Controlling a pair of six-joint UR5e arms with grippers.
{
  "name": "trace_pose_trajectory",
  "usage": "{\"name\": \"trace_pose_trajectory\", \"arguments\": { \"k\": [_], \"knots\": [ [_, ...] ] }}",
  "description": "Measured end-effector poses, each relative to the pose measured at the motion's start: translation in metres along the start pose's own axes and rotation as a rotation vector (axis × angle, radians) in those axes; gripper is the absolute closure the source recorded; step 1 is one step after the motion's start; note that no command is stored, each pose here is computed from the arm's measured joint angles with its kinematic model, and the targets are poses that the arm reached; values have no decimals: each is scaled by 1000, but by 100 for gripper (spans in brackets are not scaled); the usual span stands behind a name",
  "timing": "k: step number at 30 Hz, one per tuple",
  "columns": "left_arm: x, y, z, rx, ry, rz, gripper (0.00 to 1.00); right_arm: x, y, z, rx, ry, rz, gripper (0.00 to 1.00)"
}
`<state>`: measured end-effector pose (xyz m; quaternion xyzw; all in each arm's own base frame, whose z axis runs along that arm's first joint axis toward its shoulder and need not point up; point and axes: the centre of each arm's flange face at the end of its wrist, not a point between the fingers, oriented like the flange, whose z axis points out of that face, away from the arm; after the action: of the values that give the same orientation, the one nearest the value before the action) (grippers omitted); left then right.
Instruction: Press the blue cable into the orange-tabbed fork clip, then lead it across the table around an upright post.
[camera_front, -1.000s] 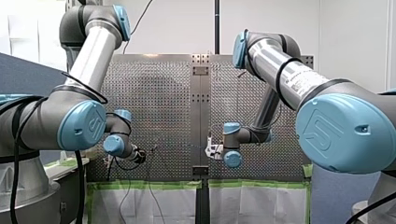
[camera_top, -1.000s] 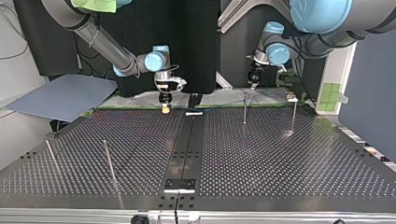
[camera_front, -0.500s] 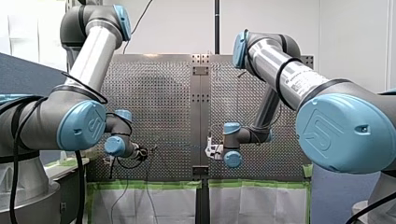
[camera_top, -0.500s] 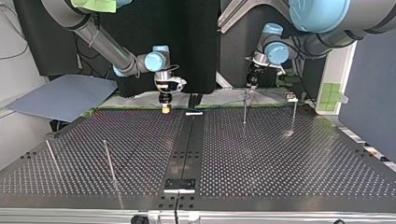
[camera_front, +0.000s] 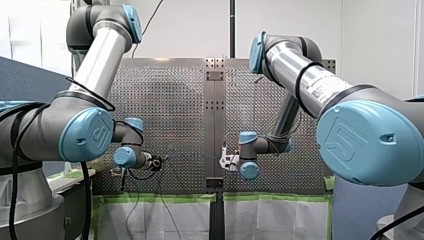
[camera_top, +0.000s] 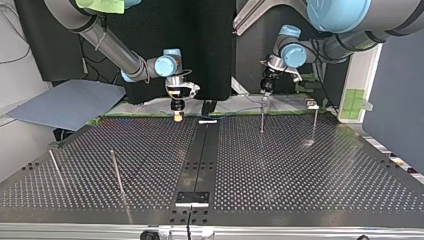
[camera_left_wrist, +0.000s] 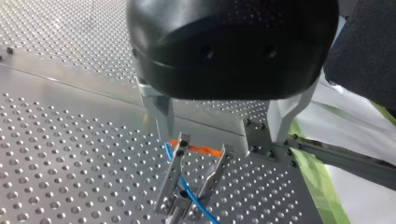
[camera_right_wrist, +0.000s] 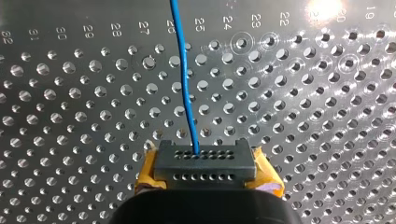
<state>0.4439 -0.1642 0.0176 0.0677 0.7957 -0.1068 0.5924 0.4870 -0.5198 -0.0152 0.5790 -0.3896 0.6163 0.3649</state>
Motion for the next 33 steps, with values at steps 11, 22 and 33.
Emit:
{"name": "trace_pose_trajectory", "arguments": {
  "k": [11,22,33],
  "knots": [
    [0,-2,0,0,-1,4,0,0,-1,0,4,0,0,100],
    [0,-5,0,5,-2,8,0,0,-1,0,6,0,0,100],
    [-11,-25,-2,24,-30,70,0,0,0,0,7,0,0,100]
  ]
}}
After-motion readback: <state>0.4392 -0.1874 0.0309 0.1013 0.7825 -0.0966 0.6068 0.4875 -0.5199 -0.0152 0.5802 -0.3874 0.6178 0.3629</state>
